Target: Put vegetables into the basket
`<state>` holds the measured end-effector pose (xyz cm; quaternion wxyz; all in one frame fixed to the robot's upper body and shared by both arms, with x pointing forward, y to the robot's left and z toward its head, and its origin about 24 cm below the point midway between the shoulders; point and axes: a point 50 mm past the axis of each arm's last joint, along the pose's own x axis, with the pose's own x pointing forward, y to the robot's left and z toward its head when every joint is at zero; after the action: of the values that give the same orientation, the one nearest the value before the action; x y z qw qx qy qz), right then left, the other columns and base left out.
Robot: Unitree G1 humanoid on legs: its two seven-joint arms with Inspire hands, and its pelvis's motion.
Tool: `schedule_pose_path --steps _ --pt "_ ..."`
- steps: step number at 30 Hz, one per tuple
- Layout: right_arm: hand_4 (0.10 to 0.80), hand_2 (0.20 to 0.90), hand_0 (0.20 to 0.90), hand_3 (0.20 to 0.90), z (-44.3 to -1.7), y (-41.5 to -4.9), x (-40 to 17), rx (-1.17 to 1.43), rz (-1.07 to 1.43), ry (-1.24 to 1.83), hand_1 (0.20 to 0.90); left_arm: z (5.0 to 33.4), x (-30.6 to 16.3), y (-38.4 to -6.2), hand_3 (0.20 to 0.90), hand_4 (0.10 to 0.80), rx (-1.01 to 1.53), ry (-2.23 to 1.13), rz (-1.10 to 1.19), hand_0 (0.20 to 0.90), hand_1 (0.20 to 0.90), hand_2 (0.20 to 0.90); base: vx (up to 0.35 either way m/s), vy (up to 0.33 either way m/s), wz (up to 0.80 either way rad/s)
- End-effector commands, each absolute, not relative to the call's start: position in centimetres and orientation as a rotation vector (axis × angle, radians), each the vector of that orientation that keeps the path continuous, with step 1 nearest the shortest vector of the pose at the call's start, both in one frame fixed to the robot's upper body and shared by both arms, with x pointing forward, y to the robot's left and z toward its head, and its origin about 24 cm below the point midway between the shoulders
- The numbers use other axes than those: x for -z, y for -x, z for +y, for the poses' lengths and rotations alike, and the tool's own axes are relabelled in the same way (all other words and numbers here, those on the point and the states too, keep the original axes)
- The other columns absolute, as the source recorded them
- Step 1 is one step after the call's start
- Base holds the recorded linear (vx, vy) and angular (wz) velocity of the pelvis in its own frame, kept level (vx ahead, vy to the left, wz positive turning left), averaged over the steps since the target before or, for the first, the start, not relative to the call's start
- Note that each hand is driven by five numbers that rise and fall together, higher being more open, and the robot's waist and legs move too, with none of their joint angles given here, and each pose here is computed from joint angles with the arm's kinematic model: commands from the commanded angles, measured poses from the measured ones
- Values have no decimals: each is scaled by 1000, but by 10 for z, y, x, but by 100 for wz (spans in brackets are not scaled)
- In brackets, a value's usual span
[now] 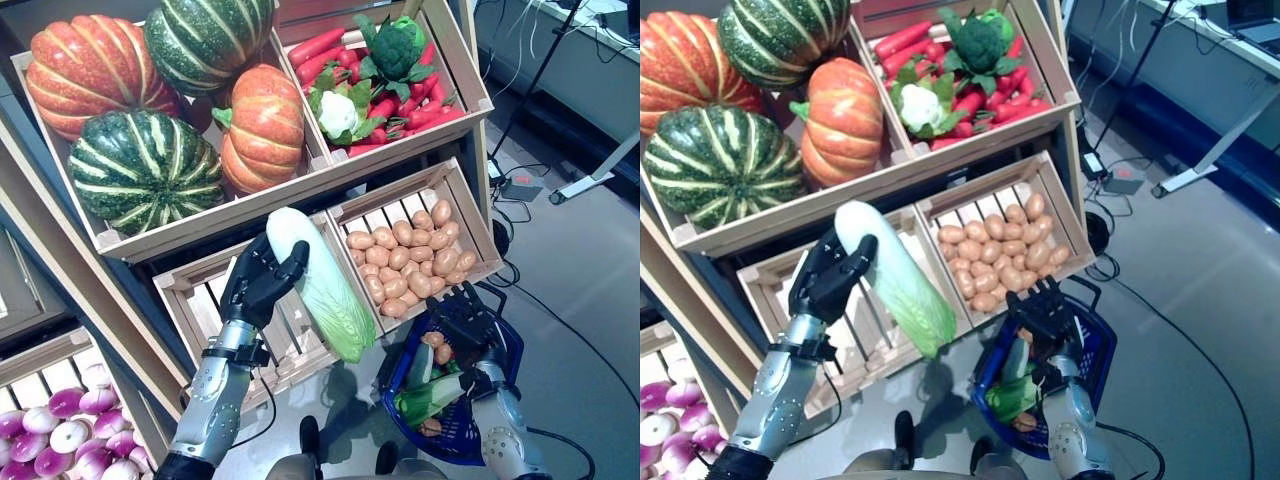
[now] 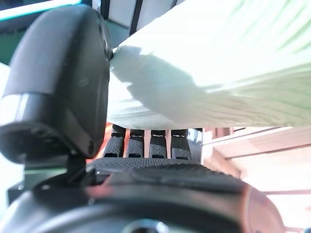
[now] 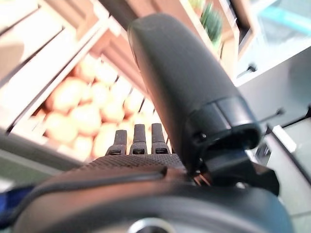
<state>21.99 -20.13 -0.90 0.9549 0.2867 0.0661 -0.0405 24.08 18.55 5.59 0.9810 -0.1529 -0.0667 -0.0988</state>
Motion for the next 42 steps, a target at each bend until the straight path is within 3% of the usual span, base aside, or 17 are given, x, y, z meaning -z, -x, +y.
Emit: schedule_pose_path --steps 1,13,42 --pt "800 900 900 900 -187 -233 -36 -279 -51 -559 900 182 -100 -247 300 400 354 190 -352 300 300 300 34 4 -3" --pt "800 900 900 900 -155 -235 -58 -762 42 -538 900 166 -107 -250 300 400 495 187 -352 300 300 300 19 -11 1" --pt "800 900 900 900 -122 -210 27 -768 594 -621 900 130 -115 -243 300 400 742 429 -367 300 300 300 7 0 1"
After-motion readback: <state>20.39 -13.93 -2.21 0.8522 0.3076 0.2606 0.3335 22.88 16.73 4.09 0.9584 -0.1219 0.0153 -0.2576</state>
